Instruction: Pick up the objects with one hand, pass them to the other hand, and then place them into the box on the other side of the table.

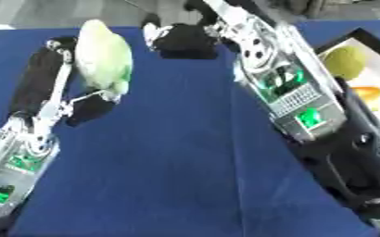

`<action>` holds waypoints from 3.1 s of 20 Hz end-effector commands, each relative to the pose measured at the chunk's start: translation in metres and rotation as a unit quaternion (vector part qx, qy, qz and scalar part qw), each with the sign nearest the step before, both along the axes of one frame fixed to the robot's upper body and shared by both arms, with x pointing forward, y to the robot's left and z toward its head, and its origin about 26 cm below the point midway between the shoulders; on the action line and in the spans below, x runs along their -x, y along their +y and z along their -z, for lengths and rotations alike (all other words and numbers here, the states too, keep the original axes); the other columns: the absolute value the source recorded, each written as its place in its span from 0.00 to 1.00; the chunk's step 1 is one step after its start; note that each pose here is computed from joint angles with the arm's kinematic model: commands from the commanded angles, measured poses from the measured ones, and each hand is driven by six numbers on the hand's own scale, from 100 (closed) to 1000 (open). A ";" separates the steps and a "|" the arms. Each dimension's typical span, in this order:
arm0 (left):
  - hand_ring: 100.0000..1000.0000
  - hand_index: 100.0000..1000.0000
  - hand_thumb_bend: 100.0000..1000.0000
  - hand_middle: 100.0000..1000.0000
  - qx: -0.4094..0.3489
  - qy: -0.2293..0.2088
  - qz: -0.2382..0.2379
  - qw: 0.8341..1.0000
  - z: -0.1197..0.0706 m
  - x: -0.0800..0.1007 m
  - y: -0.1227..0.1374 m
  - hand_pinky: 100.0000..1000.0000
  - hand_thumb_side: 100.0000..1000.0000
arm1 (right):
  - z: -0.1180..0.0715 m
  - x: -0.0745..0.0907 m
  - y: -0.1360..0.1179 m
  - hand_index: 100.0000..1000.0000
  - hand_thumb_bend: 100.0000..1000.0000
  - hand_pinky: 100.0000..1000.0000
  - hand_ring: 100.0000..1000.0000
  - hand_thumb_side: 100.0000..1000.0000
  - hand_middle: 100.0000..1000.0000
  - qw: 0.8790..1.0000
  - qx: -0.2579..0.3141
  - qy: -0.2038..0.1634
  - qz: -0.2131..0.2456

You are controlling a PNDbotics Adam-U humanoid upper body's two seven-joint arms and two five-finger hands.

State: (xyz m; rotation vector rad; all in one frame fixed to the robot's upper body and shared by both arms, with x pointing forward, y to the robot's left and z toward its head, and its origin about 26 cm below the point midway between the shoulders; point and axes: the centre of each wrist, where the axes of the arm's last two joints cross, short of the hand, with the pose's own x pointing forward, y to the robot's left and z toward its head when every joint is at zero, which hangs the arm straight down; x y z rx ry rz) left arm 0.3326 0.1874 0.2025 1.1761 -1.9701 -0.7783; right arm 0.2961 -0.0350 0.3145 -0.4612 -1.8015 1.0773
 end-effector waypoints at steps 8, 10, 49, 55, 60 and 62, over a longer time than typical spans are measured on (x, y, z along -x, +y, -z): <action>0.49 0.52 0.00 0.43 -0.049 -0.026 -0.068 0.996 0.005 -0.006 -0.005 0.62 0.16 | -0.009 0.015 -0.001 0.98 0.00 0.70 0.88 0.51 0.88 0.999 -0.002 0.023 -0.049; 0.49 0.52 0.00 0.43 -0.050 -0.025 -0.072 0.996 0.006 -0.007 -0.005 0.62 0.15 | -0.010 0.016 -0.003 0.99 0.00 0.70 0.88 0.56 0.88 0.998 -0.002 0.029 -0.055; 0.63 0.71 0.40 0.59 -0.034 -0.175 0.016 0.984 -0.006 0.009 -0.025 0.70 0.31 | 0.050 -0.035 0.034 0.48 0.00 0.57 0.58 0.00 0.35 0.988 -0.031 0.150 -0.007; 0.80 0.85 0.57 0.76 -0.003 -0.095 -0.067 0.993 0.005 0.002 -0.012 0.81 0.48 | 0.048 -0.034 0.029 0.43 0.00 0.54 0.54 0.00 0.30 0.984 -0.090 0.155 0.004; 0.81 0.87 0.66 0.77 0.014 -0.037 -0.107 0.994 0.012 -0.002 0.003 0.82 0.56 | 0.036 -0.031 0.016 0.44 0.00 0.53 0.54 0.00 0.30 0.979 -0.139 0.149 0.015; 0.81 0.87 0.67 0.77 0.012 -0.016 -0.111 0.994 0.015 -0.004 0.010 0.81 0.59 | 0.029 -0.030 0.009 0.43 0.00 0.52 0.54 0.00 0.30 0.976 -0.161 0.142 0.025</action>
